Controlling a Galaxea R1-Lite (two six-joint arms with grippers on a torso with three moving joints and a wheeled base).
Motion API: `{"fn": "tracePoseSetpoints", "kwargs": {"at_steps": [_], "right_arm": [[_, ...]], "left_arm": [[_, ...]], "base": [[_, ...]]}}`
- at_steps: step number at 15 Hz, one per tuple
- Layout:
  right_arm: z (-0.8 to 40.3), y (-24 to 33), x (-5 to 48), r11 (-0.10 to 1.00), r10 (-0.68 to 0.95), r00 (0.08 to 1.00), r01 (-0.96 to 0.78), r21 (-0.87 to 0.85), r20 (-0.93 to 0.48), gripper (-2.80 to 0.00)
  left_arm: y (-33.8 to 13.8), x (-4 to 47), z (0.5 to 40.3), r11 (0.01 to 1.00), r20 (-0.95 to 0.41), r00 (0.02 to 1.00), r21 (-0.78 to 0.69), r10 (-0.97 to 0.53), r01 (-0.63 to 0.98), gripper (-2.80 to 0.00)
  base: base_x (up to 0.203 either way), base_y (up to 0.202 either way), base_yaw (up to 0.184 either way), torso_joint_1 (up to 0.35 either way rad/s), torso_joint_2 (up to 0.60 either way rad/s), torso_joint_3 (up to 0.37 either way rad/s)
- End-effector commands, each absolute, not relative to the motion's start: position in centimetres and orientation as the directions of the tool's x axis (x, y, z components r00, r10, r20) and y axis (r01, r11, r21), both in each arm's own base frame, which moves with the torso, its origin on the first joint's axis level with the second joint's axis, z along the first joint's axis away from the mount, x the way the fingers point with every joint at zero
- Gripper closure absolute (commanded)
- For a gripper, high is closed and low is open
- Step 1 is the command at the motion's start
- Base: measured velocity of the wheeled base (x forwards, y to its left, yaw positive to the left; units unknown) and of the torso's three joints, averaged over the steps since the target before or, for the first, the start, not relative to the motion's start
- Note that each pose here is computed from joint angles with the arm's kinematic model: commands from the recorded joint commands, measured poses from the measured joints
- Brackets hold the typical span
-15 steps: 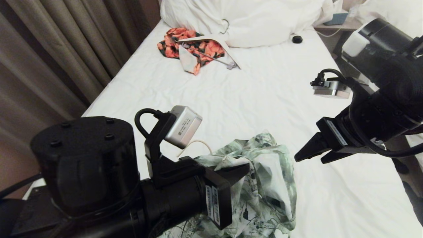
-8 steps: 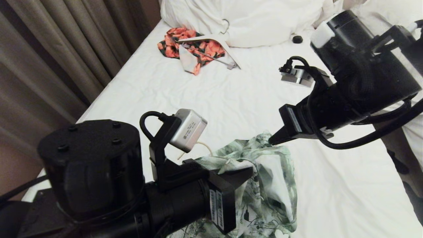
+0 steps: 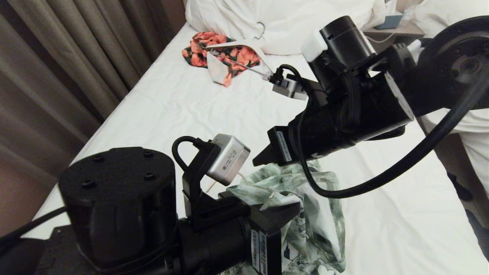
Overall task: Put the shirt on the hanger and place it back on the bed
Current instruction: Take the clothes hanger out of the clothes
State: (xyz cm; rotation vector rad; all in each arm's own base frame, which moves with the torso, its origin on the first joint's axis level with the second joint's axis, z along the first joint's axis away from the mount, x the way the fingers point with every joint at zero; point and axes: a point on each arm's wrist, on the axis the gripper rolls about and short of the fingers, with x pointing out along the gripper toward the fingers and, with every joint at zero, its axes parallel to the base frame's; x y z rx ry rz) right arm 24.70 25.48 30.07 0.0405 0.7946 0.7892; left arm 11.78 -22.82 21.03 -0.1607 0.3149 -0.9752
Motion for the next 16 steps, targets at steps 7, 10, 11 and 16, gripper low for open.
{"fn": "tracePoseSetpoints", "kwargs": {"at_steps": [7,10,11,16], "right_arm": [[28.7,27.3,24.3,0.694,0.650,0.389,-0.653,0.302,-0.653,-2.80],[27.4,28.9,24.9,0.683,0.650,0.396,-0.678,0.270,-0.649,-2.80],[27.4,29.2,25.0,0.678,0.657,0.408,-0.687,0.261,-0.634,-2.80],[26.7,29.6,25.8,0.687,0.648,0.431,-0.687,0.238,-0.628,-2.80]], "left_arm": [[-23.0,11.8,21.1,0.552,-0.186,0.520,-0.277,-0.834,0.786,0.00],[-22.9,11.8,21.2,0.551,-0.182,0.520,-0.277,-0.835,0.787,0.00],[-22.9,11.8,21.2,0.552,-0.181,0.521,-0.279,-0.834,0.786,0.00],[-22.6,11.6,21.6,0.548,-0.160,0.524,-0.281,-0.836,0.788,0.00]], "base": [[0.000,0.000,0.000,0.000,0.00,0.000],[0.000,0.000,0.000,0.000,0.00,0.000],[0.000,0.000,0.000,0.000,0.00,0.000],[0.000,0.000,0.000,0.000,0.00,0.000]]}}
